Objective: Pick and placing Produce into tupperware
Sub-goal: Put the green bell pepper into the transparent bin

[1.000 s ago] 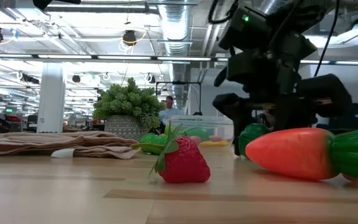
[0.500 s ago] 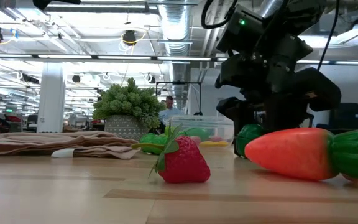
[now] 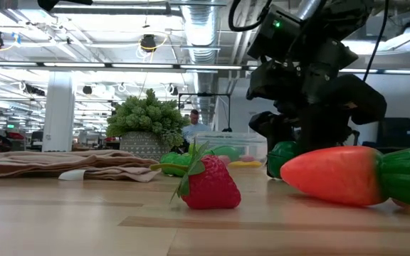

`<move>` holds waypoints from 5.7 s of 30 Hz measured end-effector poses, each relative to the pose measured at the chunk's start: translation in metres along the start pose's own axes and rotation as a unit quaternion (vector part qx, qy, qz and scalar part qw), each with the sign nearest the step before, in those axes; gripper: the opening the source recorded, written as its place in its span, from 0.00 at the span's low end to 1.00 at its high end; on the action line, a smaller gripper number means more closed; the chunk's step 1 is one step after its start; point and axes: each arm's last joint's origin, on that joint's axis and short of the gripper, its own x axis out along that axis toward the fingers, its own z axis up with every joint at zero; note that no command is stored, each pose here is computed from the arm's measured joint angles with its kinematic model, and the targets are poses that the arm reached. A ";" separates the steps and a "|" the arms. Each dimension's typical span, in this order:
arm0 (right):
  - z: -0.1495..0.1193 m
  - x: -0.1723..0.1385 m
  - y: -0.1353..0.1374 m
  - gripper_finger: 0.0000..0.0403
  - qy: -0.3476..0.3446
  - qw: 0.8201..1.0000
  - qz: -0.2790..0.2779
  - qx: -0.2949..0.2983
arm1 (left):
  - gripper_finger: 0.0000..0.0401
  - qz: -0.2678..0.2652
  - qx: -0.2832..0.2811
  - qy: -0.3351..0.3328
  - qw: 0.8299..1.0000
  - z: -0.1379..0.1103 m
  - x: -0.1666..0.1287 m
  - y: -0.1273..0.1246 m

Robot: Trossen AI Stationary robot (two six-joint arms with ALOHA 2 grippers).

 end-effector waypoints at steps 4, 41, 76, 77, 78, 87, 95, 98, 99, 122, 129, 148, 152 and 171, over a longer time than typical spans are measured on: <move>0.000 0.000 0.000 0.54 -0.002 1.000 0.008 0.006 | 0.45 0.000 0.000 0.000 1.000 0.000 0.000 0.000; 0.023 -0.064 -0.022 0.57 -0.169 0.980 0.018 0.107 | 0.45 -0.002 0.014 0.001 1.000 0.000 0.000 0.000; -0.023 -0.193 -0.100 0.56 -0.315 0.907 -0.189 0.204 | 0.45 0.012 0.047 0.006 0.999 -0.002 0.000 0.002; -0.024 -0.194 -0.102 0.56 -0.316 0.906 -0.194 0.206 | 0.45 0.014 0.047 0.005 0.999 -0.002 0.000 0.002; -0.025 -0.195 -0.103 0.57 -0.317 0.904 -0.197 0.208 | 0.45 0.015 0.047 0.004 0.999 -0.002 0.000 0.002; -0.029 -0.194 -0.113 0.55 -0.309 0.891 -0.241 0.229 | 0.45 0.028 0.051 -0.002 0.998 -0.001 0.000 0.003; -0.023 -0.158 -0.135 0.57 -0.303 0.889 -0.226 0.259 | 0.45 0.028 0.050 -0.002 0.998 -0.001 0.000 0.003; -0.022 -0.147 -0.144 0.56 -0.311 0.885 -0.225 0.265 | 0.45 0.028 0.049 -0.002 0.998 -0.001 0.000 0.003; -0.023 -0.143 -0.147 0.56 -0.308 0.885 -0.225 0.268 | 0.45 0.028 0.049 -0.002 0.998 -0.001 0.000 0.003; -0.016 -0.085 -0.188 0.56 -0.323 0.874 -0.208 0.299 | 0.45 0.050 0.042 -0.013 0.998 -0.001 0.000 0.004; -0.016 -0.079 -0.193 0.57 -0.310 0.878 -0.206 0.300 | 0.45 0.049 0.032 -0.013 0.998 -0.001 0.000 0.004; -0.011 -0.074 -0.185 0.56 -0.296 0.889 -0.202 0.285 | 0.45 0.051 0.032 -0.014 0.998 -0.001 0.000 0.004; -0.008 -0.073 -0.182 0.57 -0.295 0.892 -0.200 0.277 | 0.45 0.051 0.032 -0.014 0.998 -0.001 0.000 0.004; -0.006 -0.073 -0.182 0.57 -0.298 0.889 -0.216 0.272 | 0.45 0.050 0.034 -0.013 0.998 -0.001 0.000 0.004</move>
